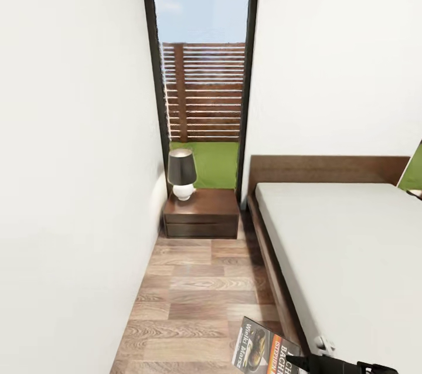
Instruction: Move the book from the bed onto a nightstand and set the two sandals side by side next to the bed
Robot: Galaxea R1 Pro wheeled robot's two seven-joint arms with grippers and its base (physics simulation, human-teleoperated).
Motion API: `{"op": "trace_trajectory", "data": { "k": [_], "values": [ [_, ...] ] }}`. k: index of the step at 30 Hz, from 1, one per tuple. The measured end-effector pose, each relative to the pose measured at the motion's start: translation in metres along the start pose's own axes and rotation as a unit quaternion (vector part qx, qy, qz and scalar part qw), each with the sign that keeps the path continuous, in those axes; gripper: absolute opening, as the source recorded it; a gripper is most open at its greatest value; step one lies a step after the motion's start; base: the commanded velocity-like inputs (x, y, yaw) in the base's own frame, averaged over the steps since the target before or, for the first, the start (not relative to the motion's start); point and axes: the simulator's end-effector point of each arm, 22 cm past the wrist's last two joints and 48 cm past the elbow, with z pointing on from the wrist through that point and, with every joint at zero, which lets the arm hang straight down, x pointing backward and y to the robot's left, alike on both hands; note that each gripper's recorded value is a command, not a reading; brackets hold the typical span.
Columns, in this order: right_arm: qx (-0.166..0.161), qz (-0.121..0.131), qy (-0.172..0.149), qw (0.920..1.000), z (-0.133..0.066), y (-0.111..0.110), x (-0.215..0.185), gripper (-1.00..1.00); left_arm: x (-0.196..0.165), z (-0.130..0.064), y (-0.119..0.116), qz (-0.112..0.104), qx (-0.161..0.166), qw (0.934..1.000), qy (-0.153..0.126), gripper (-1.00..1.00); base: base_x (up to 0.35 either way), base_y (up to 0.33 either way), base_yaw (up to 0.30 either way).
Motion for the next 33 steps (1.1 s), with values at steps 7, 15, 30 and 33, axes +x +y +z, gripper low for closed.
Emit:
{"op": "trace_trajectory", "data": {
  "k": [7, 15, 30, 33],
  "values": [
    [0.000, 0.000, 0.000, 1.0000, -0.0001, -0.0001, 0.0000, -1.00, -0.0002, 0.0000, 0.0000, 0.000, 0.000, 1.0000, 0.000, 1.00, 0.330, 0.000, -0.001],
    [0.000, 0.000, 0.000, 1.0000, -0.0001, -0.0001, 0.0001, -1.00, -0.0003, 0.0000, 0.0000, 0.000, 0.000, 1.0000, 0.000, 1.00, 0.330, 0.000, -0.131],
    [0.000, 0.000, 0.000, 1.0000, -0.0001, -0.0001, 0.0000, -1.00, -0.0001, 0.0000, 0.0000, 0.000, 0.000, 1.0000, 0.000, 1.00, 0.330, 0.000, -0.007],
    [0.000, 0.001, 0.000, 1.0000, 0.0000, -0.0001, -0.0001, -1.00, 0.0000, 0.0001, 0.0001, 0.000, 0.000, 1.0000, 0.000, 1.00, 0.252, 0.000, 0.000]
  ]
}}
